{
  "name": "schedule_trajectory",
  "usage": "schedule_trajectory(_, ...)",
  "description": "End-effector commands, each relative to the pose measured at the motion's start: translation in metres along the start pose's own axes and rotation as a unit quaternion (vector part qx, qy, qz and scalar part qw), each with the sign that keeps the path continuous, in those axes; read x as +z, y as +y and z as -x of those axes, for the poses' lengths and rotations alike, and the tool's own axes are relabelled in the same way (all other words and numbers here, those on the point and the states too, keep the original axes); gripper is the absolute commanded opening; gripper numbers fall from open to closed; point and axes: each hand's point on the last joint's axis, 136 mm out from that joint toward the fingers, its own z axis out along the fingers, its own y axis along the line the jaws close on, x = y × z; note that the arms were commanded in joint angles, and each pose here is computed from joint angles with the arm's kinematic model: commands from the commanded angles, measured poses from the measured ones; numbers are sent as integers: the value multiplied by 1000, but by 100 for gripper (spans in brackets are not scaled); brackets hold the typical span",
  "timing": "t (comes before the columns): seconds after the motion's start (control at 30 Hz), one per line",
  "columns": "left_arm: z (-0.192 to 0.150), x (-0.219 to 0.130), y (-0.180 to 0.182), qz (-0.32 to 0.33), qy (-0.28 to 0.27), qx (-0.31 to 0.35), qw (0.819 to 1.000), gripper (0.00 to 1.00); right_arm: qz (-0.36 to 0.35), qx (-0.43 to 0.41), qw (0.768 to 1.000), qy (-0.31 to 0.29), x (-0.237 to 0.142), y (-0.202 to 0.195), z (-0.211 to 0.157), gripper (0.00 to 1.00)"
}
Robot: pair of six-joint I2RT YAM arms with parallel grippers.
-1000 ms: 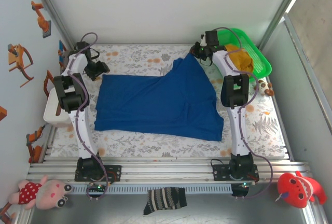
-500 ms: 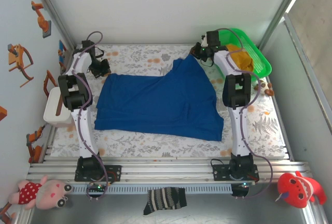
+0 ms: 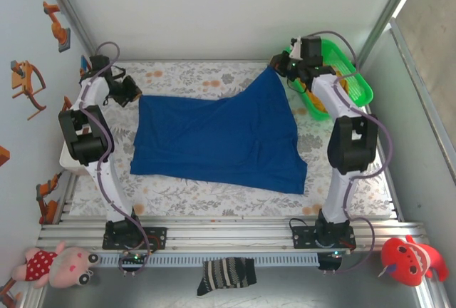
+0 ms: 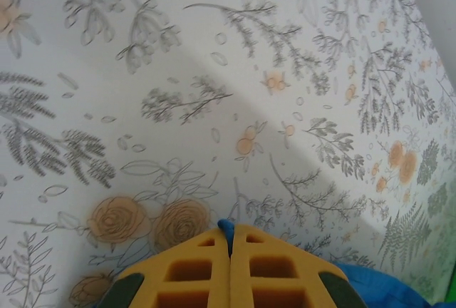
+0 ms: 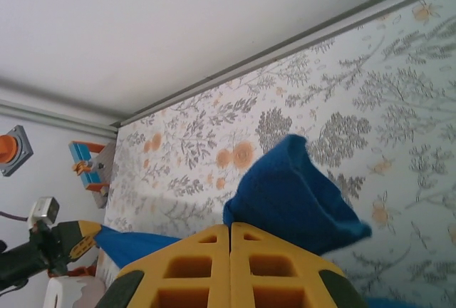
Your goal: Fold the inside-out t-shirt
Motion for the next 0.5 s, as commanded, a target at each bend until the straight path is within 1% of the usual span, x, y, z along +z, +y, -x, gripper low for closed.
schedule_trajectory(0.0, 5, -20, -12, -47, -20, -31, 998, 0, 18, 3, 1000, -21, -24, 11, -5, 0)
schedule_trajectory(0.07, 3, -26, -9, -55, -26, -42, 997, 0, 18, 6, 999, -29, -38, 13, -13, 0)
schedule_trajectory(0.27, -13, -40, 0, -69, -29, -78, 994, 0, -9, 18, 1000, -22, -70, 1, -59, 0)
schedule_trajectory(0.47, -40, -47, 17, -60, -12, -105, 993, 0, -57, 11, 998, 7, -96, -17, -118, 0)
